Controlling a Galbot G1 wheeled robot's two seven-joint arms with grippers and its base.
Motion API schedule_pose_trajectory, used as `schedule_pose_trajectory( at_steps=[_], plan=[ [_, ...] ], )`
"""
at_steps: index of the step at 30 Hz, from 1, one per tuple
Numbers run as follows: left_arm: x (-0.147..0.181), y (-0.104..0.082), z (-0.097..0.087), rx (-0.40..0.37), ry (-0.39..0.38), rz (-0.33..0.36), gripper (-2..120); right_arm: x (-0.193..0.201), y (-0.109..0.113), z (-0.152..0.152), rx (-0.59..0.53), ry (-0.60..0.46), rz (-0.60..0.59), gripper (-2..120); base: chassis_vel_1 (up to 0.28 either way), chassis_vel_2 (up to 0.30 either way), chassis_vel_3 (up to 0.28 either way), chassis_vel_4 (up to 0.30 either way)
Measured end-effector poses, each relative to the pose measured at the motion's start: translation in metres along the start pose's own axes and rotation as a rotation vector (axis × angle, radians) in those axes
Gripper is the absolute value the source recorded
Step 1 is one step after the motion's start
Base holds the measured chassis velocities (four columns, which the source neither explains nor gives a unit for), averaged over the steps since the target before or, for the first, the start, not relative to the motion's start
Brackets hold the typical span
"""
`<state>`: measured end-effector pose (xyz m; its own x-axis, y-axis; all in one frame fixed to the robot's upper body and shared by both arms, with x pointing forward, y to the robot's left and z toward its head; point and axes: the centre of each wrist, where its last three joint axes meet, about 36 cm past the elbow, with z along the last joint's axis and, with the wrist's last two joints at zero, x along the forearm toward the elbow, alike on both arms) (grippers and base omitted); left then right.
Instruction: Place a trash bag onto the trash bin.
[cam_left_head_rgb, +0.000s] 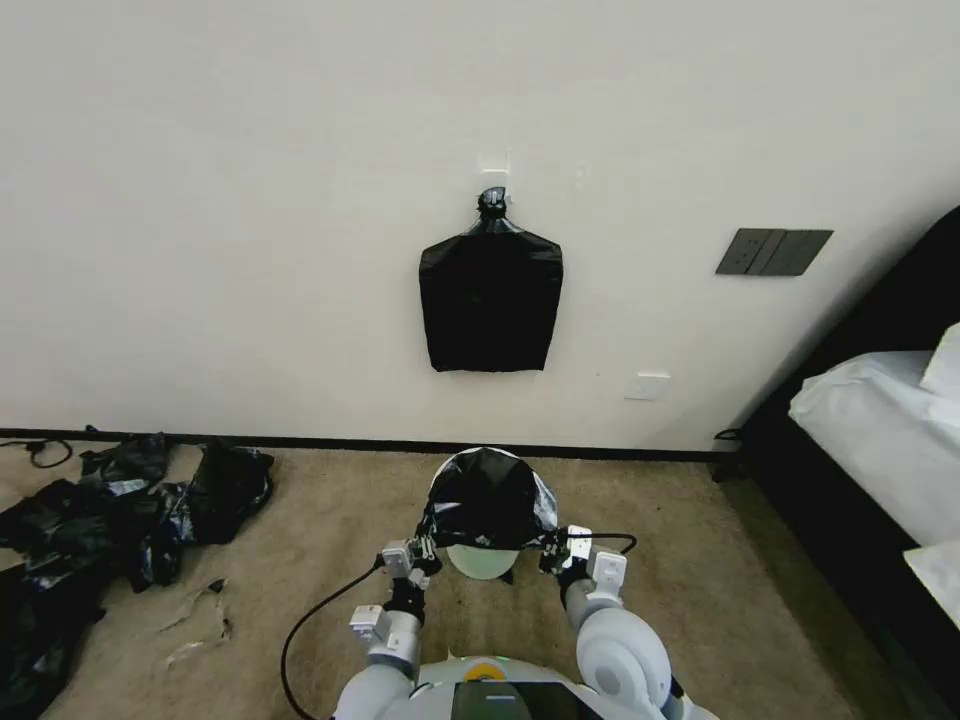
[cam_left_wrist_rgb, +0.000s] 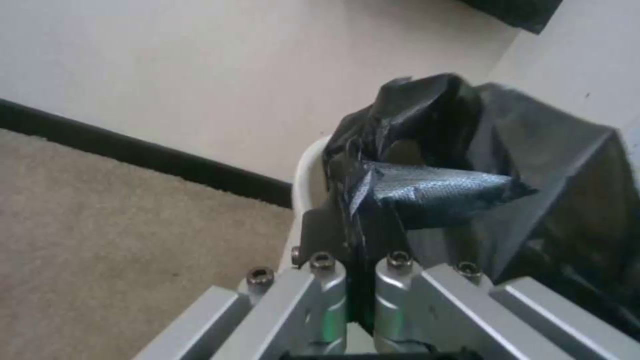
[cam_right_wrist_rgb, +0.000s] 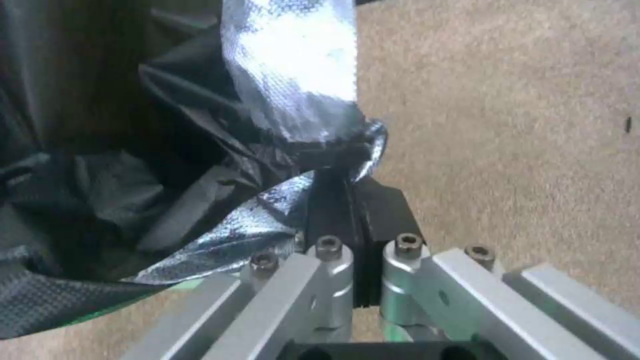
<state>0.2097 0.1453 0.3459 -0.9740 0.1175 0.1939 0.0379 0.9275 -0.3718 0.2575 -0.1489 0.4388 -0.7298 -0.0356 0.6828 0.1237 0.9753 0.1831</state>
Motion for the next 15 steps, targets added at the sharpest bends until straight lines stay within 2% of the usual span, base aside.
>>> schedule_pose_trajectory(
  at_steps=[15],
  plan=[
    [0.003, 0.018, 0.021, -0.047, 0.058, -0.015, 0, -0.026, -0.001, 0.009, 0.067, 0.076, 0.005, 0, 0.0, 0.0, 0.0, 0.0]
  ],
)
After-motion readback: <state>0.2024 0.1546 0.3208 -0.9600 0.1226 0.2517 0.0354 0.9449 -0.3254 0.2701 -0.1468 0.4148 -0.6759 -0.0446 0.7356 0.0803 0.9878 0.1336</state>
